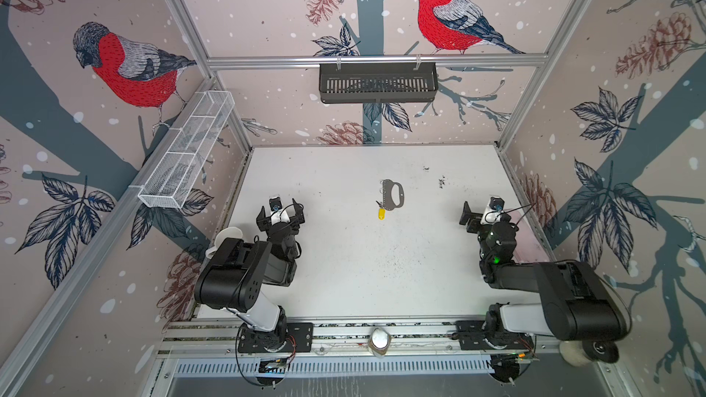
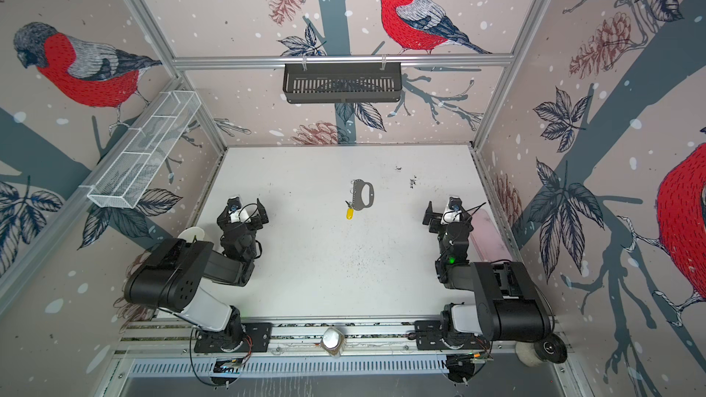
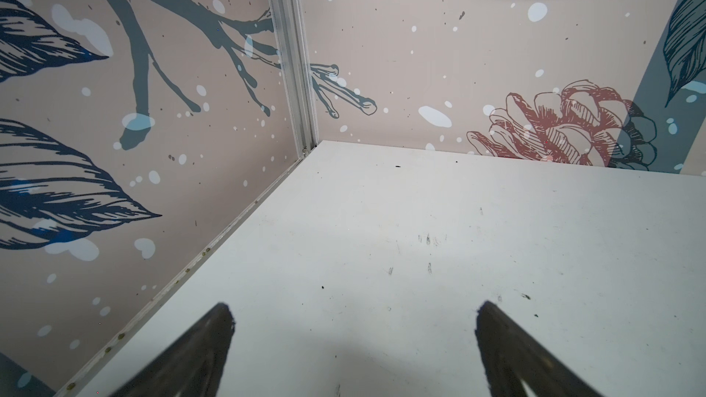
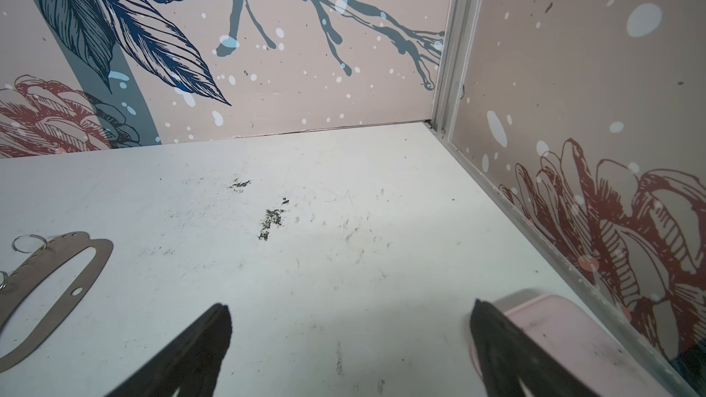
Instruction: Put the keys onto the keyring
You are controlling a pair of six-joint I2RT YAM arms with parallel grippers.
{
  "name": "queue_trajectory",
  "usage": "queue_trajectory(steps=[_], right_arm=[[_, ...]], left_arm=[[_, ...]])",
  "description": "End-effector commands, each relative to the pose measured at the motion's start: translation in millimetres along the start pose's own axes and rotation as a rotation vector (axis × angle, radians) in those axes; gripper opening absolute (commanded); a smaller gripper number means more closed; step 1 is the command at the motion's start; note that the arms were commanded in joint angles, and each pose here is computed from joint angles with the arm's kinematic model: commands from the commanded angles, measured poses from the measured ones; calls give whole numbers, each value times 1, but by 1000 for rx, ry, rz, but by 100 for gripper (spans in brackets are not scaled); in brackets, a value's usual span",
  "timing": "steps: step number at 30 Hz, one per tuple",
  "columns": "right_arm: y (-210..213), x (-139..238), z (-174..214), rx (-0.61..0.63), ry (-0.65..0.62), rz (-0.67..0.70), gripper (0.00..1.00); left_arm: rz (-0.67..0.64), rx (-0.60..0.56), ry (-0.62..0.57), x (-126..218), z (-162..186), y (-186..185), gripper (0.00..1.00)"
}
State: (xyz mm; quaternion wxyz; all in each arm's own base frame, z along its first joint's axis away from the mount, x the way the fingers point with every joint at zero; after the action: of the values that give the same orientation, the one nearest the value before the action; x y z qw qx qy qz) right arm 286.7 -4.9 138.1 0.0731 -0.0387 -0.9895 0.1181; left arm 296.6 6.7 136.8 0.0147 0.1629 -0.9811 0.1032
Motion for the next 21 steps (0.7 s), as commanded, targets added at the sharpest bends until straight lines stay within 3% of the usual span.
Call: queue_trajectory(steps=[1, 21], right_arm=[[6, -11, -3, 33, -26, -44, 100], [0, -19, 1, 1, 13, -10, 100]], left_arm=[[-13, 14, -15, 0, -3, 1, 99], [-14, 14, -14, -1, -3, 1, 99]])
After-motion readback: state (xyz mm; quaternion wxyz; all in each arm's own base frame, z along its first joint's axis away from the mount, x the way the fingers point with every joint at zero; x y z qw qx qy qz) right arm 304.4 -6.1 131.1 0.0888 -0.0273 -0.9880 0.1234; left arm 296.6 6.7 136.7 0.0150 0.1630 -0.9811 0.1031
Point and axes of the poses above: each gripper's point midway between its finger pads, its own x axis back along the fingers, its own y axis along the line the jaws close on, z = x × y, the point moved 7 cm from there along x, back along the fingers, and after that the axes turned 14 degrees about x, right-handed, at the moved point
